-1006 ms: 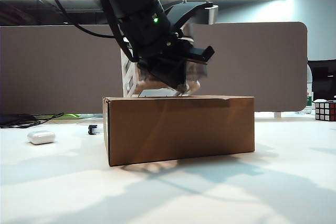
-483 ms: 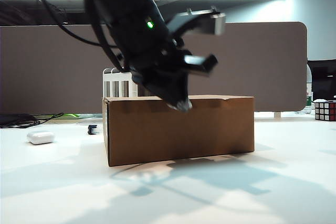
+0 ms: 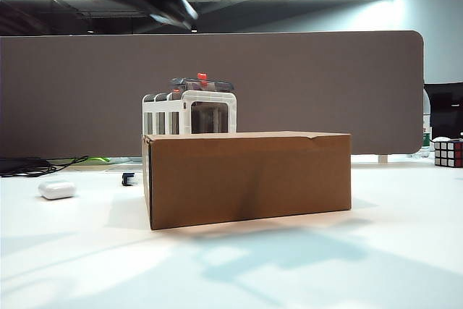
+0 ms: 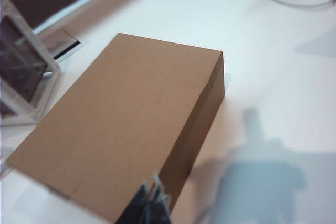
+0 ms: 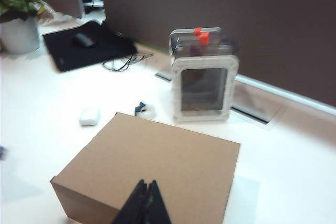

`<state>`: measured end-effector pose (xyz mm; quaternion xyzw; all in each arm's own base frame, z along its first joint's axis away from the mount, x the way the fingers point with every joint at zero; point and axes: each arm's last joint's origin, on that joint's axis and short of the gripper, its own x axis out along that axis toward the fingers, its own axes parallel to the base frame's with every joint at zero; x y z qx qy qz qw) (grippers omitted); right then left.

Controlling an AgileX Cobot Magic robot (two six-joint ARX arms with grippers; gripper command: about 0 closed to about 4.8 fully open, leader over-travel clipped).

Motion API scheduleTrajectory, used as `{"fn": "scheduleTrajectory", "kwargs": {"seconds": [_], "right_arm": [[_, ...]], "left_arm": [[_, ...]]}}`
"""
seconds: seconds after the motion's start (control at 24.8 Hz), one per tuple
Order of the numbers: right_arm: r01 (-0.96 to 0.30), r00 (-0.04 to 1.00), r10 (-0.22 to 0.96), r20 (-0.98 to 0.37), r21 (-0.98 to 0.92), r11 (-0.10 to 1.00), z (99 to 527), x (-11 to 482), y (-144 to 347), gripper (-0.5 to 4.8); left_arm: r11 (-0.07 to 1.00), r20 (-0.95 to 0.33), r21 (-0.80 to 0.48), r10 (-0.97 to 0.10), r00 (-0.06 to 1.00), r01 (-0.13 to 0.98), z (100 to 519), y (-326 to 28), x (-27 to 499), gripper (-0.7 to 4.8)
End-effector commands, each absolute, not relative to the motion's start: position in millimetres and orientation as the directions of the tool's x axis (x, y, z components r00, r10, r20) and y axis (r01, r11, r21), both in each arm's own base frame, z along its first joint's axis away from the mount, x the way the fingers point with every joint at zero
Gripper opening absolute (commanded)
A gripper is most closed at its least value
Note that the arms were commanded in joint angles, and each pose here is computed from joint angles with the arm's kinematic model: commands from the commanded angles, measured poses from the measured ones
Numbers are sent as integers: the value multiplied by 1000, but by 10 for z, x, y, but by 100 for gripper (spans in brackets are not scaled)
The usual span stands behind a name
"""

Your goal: Open the third layer of the drawer on the table, pick up a pack of napkins on the table and put it in, and finally close the drawer.

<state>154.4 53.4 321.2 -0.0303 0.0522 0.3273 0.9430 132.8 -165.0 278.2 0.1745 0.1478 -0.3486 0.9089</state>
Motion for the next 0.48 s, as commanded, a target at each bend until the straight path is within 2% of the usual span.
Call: {"fn": "scheduleTrajectory", "kwargs": {"seconds": [0.04, 0.12, 0.2, 0.36, 0.48], "right_arm": [[-602, 796, 596, -108, -35, 798, 3175, 1394, 488, -6], [-600, 798, 596, -88, -32, 799, 3092, 1272, 455, -6], [-575, 816, 574, -63, 0, 818, 2912, 1099, 401, -6], [-523, 852, 523, -9, 3, 852, 2674, 894, 327, -6], [-504, 863, 504, 30, -9, 863, 2489, 782, 291, -6]], "left_arm": [[732, -321, 160, -597, 736, 663, 2752, -1366, 1116, -6], [758, -261, 103, -605, 753, 644, 2716, -1191, 988, -6], [808, -187, 56, -569, 801, 587, 2609, -967, 839, -6], [856, -117, -25, -516, 848, 517, 2435, -781, 722, -6], [860, -72, -57, -510, 857, 507, 2319, -693, 657, -6]]}}
